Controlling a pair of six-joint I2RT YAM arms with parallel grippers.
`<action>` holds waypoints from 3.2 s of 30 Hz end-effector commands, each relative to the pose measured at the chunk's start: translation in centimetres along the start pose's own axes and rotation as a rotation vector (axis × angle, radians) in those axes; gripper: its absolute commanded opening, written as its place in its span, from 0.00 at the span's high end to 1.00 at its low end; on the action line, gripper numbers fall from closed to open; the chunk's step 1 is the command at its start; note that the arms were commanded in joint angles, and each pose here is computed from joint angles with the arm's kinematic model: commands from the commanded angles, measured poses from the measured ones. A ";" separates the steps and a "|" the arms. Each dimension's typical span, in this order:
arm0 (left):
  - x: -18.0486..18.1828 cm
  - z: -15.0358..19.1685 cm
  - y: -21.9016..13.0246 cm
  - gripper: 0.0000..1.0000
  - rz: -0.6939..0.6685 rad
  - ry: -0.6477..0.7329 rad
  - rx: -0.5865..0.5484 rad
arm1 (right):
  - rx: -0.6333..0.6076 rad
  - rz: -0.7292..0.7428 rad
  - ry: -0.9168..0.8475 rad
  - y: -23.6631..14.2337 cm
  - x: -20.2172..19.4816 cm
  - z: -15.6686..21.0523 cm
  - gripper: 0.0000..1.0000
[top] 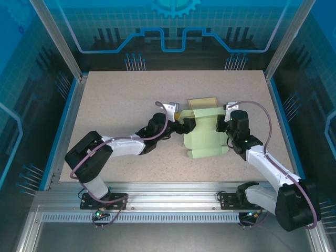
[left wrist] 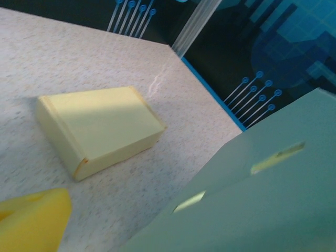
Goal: Fold the paper box
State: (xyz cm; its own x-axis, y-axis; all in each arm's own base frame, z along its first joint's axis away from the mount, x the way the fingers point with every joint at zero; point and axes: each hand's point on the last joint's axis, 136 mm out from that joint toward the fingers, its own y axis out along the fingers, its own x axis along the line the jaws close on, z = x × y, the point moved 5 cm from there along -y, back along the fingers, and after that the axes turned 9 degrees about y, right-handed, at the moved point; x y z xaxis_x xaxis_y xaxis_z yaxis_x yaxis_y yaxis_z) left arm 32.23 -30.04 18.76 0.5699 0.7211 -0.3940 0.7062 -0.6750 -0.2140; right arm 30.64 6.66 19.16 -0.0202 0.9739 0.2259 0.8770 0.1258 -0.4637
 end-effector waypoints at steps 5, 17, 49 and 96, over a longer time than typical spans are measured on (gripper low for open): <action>2.0 1.0 -6.6 0.01 -0.144 -0.095 -0.031 | -0.028 -0.014 0.015 -0.3 -0.1 -0.5 1.00; -1.4 4.6 -7.3 0.44 -0.043 -0.120 0.026 | -0.024 -0.029 0.024 -0.4 0.0 -0.4 1.00; -0.9 2.7 -5.3 0.71 -0.107 -0.091 -0.250 | -0.058 -0.035 0.031 -1.5 -0.2 -0.4 1.00; -2.9 2.1 0.3 0.66 0.083 -0.122 -0.223 | -0.059 -0.084 0.035 -1.8 0.3 -0.3 1.00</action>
State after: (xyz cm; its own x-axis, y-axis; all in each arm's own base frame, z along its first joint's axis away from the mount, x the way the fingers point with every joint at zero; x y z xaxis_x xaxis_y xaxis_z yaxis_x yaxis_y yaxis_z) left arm 29.80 -31.47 15.97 0.5144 0.6888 -0.5109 0.7757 -0.6277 -0.0653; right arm 29.33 6.19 19.88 -0.0350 0.9617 0.2720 0.8963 0.1506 -0.4172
